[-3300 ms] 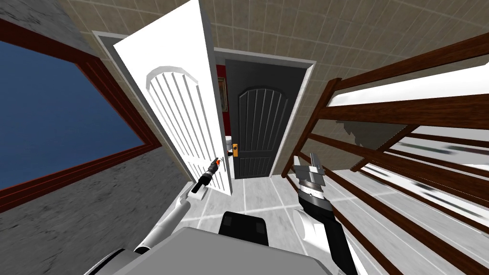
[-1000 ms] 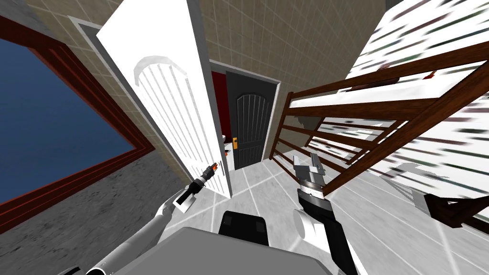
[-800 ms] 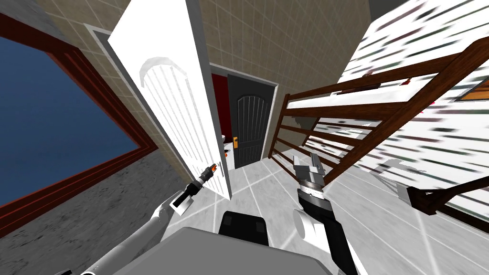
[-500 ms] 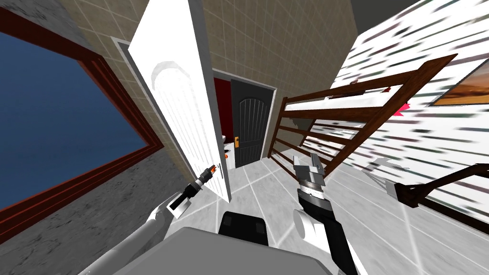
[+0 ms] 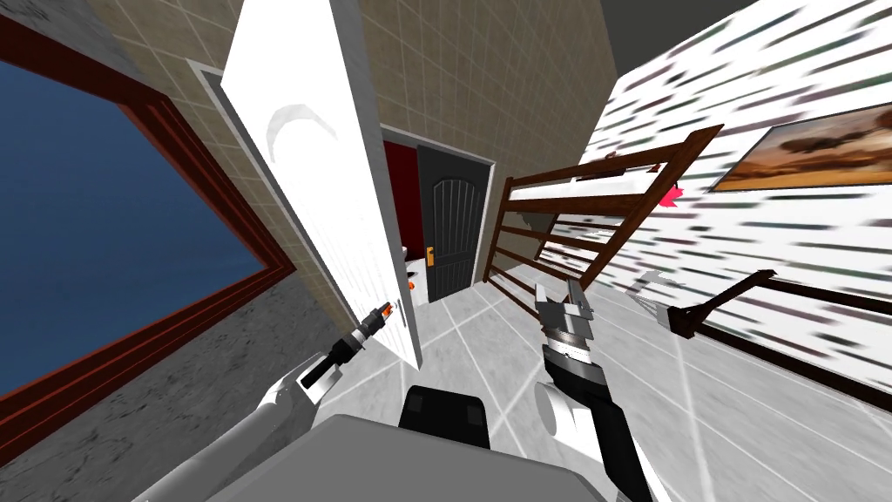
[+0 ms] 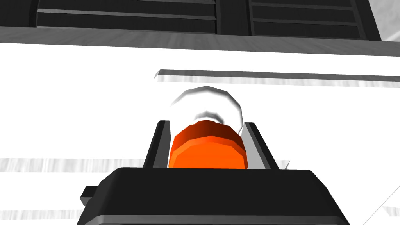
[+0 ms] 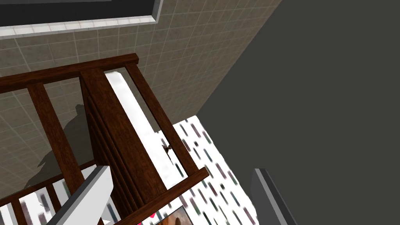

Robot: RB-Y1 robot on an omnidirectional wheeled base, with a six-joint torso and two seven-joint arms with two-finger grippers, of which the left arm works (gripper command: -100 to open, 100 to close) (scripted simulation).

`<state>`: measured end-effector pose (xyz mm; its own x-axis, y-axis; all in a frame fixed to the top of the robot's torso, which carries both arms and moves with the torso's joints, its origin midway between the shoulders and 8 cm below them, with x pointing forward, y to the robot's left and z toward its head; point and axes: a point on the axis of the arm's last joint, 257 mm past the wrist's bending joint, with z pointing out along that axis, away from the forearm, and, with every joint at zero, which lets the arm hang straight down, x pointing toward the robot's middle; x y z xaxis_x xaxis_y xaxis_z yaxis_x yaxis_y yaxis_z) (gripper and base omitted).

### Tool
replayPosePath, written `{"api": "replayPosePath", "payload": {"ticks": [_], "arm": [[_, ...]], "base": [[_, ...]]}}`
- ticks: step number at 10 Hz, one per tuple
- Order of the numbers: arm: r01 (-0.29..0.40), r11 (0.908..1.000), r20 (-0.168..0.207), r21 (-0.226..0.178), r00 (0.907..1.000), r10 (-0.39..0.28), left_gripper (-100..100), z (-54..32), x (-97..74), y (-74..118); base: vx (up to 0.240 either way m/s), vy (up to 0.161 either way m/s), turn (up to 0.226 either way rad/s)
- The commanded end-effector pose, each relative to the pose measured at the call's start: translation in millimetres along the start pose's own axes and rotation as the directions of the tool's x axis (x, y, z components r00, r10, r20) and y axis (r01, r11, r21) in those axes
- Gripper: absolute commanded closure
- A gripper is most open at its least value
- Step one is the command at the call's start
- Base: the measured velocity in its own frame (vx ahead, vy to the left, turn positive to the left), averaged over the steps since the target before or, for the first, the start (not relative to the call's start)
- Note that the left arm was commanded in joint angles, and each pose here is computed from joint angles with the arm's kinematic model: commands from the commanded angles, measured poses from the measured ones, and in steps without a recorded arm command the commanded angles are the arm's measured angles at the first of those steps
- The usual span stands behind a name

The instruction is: Pull the door open

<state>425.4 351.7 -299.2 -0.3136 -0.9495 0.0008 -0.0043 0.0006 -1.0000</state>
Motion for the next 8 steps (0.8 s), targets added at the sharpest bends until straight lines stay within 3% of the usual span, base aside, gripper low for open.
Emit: {"api": "replayPosePath", "payload": {"ticks": [1,6,7,8], "arm": [[-0.001,1.0000,-0.010,0.001,0.9999,0.001,100,-4.5,-0.7,-0.5],[-0.001,1.0000,-0.050,0.004,0.9988,0.001,100,-16.9,-0.7,-2.9],[0.001,1.0000,-0.049,0.002,0.9988,-0.001,100,-15.2,2.2,-1.1],[0.000,1.0000,-0.058,0.002,0.9983,0.000,100,-24.6,1.6,2.6]], "base": [[-0.166,0.099,-0.121],[-0.175,0.118,-0.114],[-0.077,0.044,-0.025],[0.000,0.000,0.000]]}}
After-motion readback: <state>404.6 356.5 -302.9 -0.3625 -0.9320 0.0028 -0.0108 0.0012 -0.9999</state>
